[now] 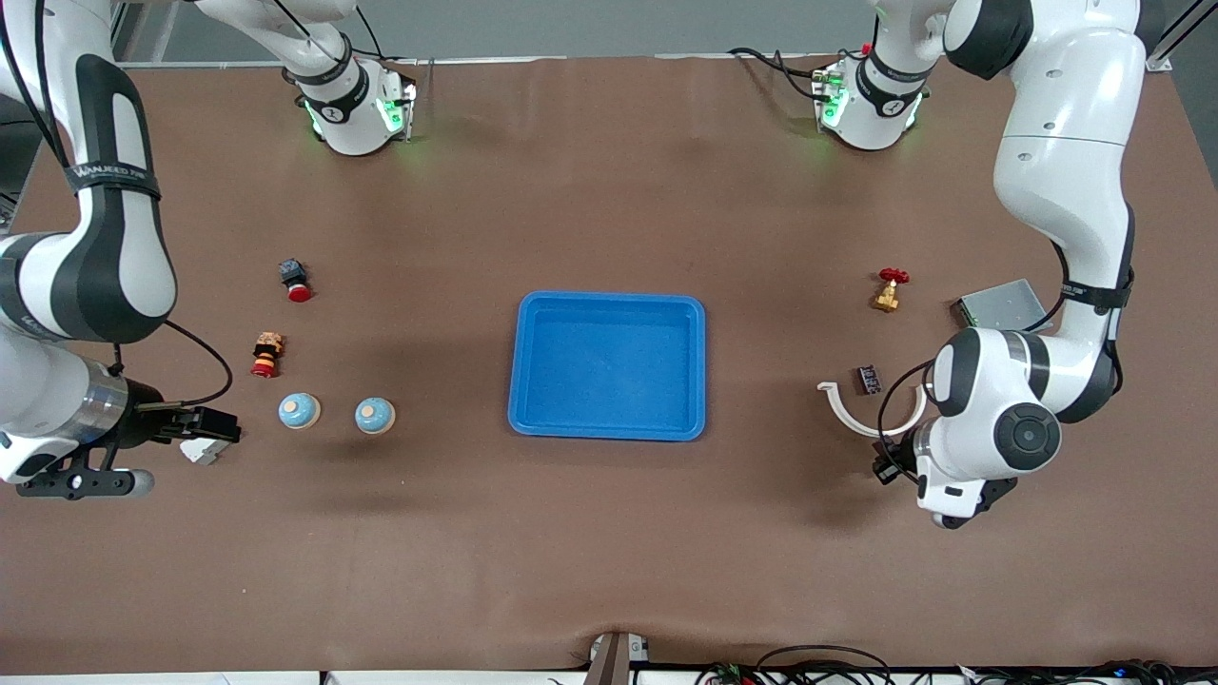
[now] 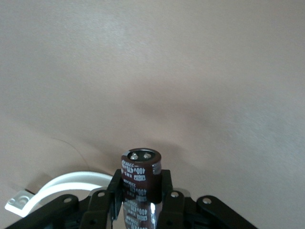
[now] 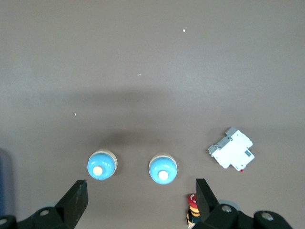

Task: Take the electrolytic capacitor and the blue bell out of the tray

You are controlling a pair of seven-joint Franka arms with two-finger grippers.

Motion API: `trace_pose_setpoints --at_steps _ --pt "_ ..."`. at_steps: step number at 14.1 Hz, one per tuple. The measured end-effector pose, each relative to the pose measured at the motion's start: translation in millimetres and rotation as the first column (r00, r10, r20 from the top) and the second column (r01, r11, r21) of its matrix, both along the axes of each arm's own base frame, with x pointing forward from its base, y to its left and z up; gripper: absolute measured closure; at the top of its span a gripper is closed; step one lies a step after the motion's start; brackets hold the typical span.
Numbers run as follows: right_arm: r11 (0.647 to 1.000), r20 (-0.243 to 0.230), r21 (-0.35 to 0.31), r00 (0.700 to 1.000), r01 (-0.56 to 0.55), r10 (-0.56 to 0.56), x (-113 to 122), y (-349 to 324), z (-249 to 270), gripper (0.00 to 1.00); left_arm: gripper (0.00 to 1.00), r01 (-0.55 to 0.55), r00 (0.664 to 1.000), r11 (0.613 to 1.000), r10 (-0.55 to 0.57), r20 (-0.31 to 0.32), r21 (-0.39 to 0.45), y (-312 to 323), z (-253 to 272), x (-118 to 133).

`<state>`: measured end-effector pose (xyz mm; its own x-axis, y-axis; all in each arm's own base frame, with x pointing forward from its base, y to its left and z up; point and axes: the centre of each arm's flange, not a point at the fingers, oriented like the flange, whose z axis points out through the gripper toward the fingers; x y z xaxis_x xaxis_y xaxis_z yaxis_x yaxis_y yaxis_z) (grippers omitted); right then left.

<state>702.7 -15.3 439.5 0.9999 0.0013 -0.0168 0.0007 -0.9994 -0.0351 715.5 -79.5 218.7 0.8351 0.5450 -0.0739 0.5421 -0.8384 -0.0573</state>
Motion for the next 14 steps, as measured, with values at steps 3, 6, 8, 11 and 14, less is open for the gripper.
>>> trace_pose_setpoints --at_steps 3,6,8,11,14 --pt "1.0 -0.041 -0.004 0.999 -0.007 0.007 -5 0 43 0.0 0.65 -0.085 0.996 0.996 0.085 -0.005 0.007 7 -6 0" --pt "1.0 -0.091 -0.005 0.996 0.012 -0.012 -14 -15 62 0.0 0.65 -0.177 0.984 0.984 0.177 0.011 0.008 2 -14 1" --pt "0.999 -0.097 -0.01 0.995 0.03 -0.031 -22 -29 81 0.0 0.65 -0.217 0.976 0.976 0.217 0.021 0.005 -2 -20 2" --pt "0.999 -0.087 -0.03 0.995 0.038 -0.041 -60 -35 150 0.0 0.65 -0.247 0.969 0.969 0.247 0.022 0.005 -5 -28 1" --pt "0.999 -0.052 -0.028 0.998 0.044 -0.046 -104 -36 206 0.0 0.65 -0.246 0.969 0.969 0.246 0.036 -0.002 -7 -29 3"
